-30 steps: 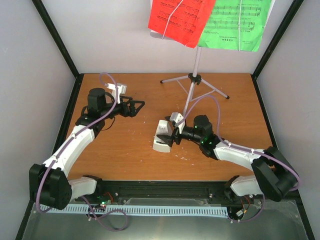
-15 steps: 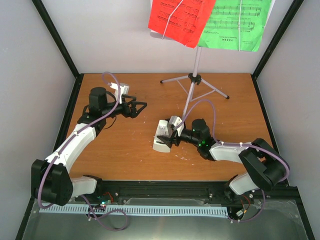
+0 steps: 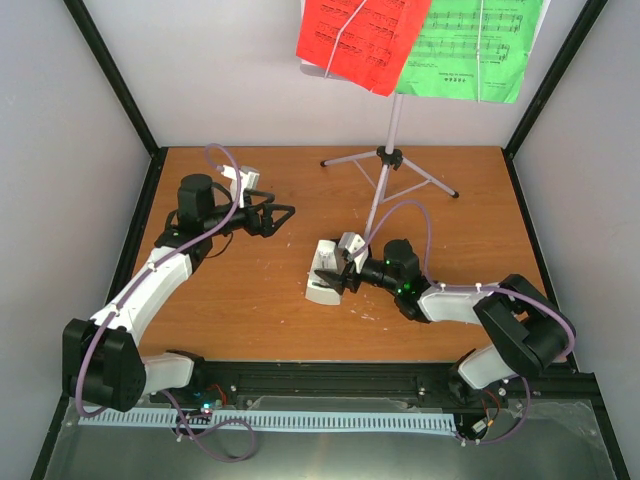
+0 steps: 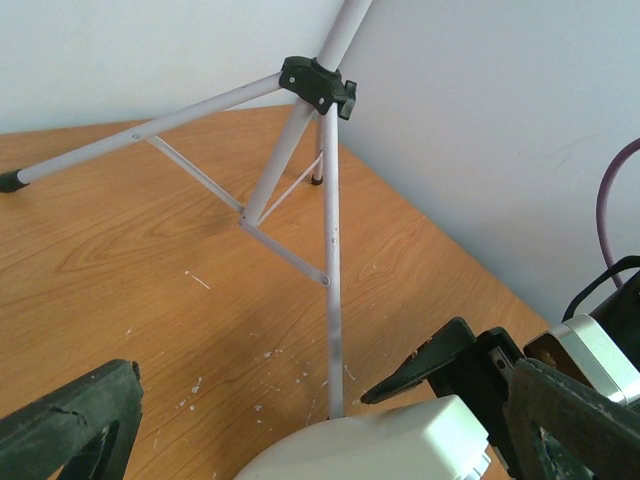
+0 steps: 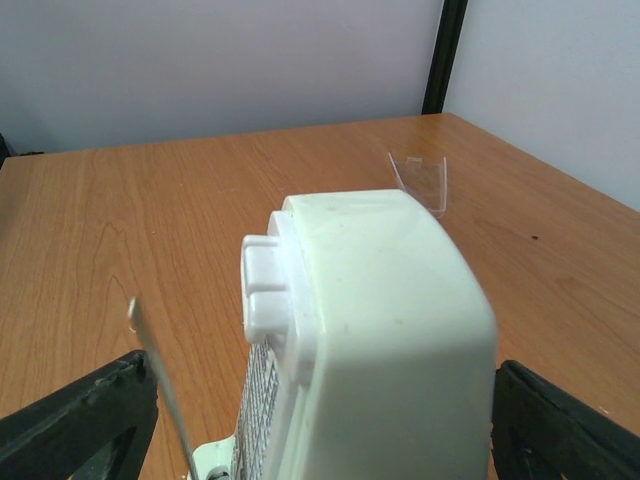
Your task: Pack up the instrument practice props
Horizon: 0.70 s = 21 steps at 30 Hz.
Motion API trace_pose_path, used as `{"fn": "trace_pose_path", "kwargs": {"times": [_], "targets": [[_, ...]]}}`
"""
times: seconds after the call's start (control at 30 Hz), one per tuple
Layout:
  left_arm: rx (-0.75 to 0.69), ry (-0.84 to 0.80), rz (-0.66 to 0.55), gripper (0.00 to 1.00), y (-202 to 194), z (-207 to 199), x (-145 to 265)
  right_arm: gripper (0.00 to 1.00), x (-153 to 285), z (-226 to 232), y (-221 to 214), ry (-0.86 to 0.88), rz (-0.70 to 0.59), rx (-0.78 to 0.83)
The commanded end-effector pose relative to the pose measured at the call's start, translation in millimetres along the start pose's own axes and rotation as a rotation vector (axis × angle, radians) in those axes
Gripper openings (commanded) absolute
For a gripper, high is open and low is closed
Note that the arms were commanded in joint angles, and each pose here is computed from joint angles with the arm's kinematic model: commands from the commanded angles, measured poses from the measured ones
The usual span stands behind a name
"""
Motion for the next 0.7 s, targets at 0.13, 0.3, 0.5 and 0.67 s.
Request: {"fn": "trace_pose_path", "kwargs": {"times": [0.13, 0.3, 0.5, 0.67], "targets": [[-0.052, -0.030, -0.035, 0.99, 12.4, -5.3, 1.3, 0.82, -1.6, -3.1, 0.0, -0.022, -0.018, 0.013], [-0.049, -0.036, -0.034, 0.98, 12.9, -5.8, 0.9, 0.67, -2.5, -6.4, -2.9, -0.043, -0.009, 0.013], [-0.043, -0.025, -0.024, 0.97, 10.3, -3.2, -0.3, 0.66, -3.2, -5.8, -3.4, -0.036, -0.009, 0.016], [-0.024, -0.009, 0.052, 0.90, -5.8, -2.0, -16.7, 0.65, -4.5, -3.4, -4.2, -0.013, -0.006, 0.006]]}}
Point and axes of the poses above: each gripper's point midway between its finger pads, its own x axis back along the fingers, its own z axis along the line the jaws close on, y = z × x, the point moved 4 cm from there along x, back along the fingers, and after that the axes turned 11 degrees about -x, right-handed, at the moved point
